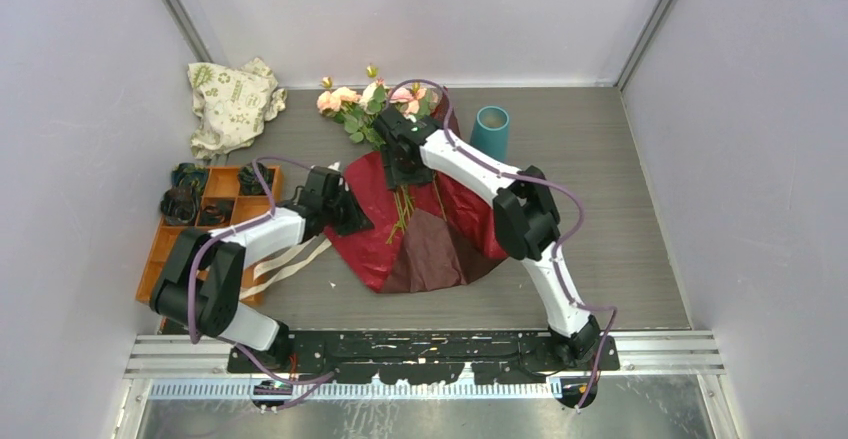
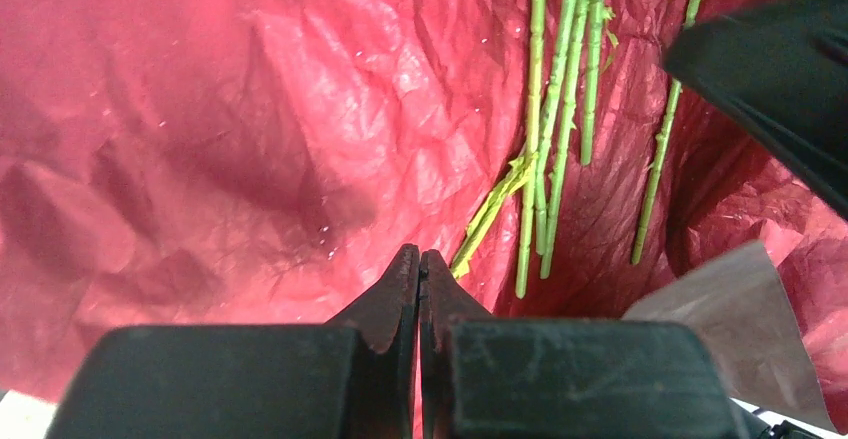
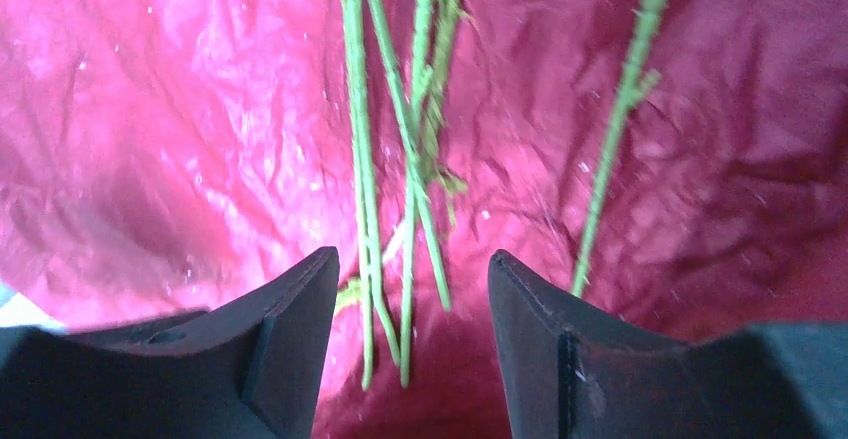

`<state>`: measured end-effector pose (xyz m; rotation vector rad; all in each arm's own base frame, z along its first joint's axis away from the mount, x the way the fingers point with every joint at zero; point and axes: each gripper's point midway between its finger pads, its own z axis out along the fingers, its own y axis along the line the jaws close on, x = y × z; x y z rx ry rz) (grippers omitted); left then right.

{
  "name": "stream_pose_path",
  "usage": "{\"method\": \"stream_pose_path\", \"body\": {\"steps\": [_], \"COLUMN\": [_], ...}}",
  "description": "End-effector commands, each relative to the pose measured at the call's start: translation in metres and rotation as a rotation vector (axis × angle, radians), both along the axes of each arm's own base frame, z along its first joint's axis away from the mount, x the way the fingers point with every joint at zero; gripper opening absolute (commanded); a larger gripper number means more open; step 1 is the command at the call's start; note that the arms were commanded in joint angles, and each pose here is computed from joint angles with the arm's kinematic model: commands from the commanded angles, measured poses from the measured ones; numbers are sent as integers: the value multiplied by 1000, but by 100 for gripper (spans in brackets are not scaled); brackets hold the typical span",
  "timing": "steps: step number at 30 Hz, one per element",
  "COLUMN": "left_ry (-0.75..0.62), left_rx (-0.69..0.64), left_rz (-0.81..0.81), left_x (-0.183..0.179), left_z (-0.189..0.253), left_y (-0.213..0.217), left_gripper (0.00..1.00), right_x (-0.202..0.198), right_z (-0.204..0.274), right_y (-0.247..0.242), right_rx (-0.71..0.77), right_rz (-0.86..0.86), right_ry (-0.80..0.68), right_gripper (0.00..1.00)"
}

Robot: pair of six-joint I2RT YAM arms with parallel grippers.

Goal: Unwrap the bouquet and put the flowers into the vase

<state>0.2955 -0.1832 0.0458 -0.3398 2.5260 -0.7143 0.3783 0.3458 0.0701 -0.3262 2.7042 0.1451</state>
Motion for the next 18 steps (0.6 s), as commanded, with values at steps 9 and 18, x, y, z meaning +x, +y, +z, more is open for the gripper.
{"method": "stream_pose_path", "body": {"steps": [9, 18], "left_ry": [-1, 5], "left_rx": [-23, -15], "left_rz": [-28, -24], "left_x": [20, 20], "left_z": [-20, -25], "left_y": [-20, -19], "left_gripper": [0, 0], "right_x": [-61, -122], "right_z": [22, 17], "right_y": [-61, -92], "right_rx": [-10, -19], "right_rz": [-49, -30], "right_ry": [7, 64], "right_gripper": [61, 56]}}
